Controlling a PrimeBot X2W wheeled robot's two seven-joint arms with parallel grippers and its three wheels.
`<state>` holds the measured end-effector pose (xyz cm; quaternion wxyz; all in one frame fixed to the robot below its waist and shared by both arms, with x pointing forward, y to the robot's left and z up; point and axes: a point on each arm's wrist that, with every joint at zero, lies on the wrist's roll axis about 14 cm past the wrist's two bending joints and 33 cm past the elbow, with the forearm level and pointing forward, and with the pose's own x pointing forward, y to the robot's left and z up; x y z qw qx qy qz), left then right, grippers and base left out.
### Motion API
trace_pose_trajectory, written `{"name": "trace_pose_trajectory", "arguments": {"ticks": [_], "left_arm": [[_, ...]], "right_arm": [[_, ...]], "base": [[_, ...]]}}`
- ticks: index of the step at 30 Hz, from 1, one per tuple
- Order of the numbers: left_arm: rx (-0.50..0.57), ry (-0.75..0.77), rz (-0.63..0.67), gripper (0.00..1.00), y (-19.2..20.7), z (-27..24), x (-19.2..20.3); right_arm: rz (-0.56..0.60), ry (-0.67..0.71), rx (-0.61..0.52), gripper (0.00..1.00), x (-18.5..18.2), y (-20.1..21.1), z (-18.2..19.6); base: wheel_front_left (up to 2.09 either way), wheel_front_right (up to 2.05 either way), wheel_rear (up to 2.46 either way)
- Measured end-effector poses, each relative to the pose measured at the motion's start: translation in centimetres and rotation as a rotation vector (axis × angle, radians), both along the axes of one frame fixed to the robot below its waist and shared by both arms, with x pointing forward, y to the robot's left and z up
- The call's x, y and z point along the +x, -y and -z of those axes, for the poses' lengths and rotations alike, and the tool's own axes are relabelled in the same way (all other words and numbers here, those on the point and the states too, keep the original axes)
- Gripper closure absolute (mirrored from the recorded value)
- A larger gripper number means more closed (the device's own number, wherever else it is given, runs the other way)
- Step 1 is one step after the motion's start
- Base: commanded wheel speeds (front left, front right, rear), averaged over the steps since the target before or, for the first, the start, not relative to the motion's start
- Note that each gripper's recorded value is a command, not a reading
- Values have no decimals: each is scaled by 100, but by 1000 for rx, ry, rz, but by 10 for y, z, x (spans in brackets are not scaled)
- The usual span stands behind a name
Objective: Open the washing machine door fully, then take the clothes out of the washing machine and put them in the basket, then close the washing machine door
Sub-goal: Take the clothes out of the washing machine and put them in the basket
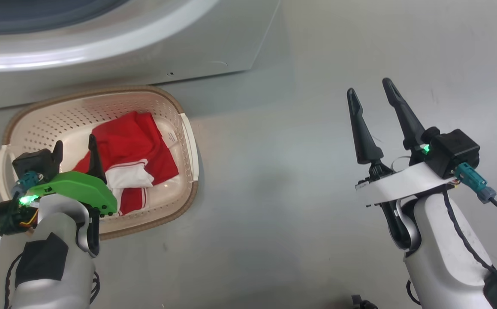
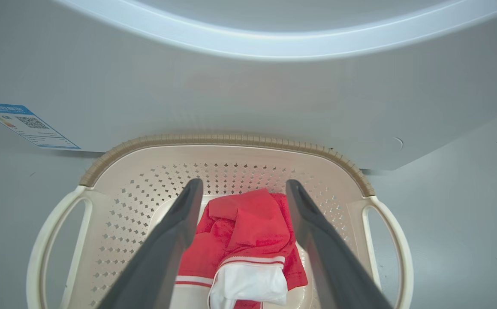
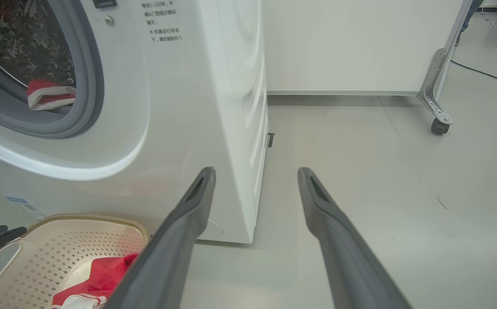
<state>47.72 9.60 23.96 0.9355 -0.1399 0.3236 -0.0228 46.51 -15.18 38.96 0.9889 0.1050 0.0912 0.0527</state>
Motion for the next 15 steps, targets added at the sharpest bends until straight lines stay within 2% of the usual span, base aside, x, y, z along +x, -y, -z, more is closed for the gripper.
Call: {"name": "trace_pose_trajectory", "arguments": {"ticks": [5, 15], "left_arm": [[-4, 86, 2, 0, -1, -29, 12], [13, 347, 13, 0, -7, -121, 34]], "right_arm": [[-1, 2, -10, 0, -9, -1, -6], [-4, 43, -6, 0, -25, -4, -30]], "base": [[0, 0, 0], [0, 0, 0]]}}
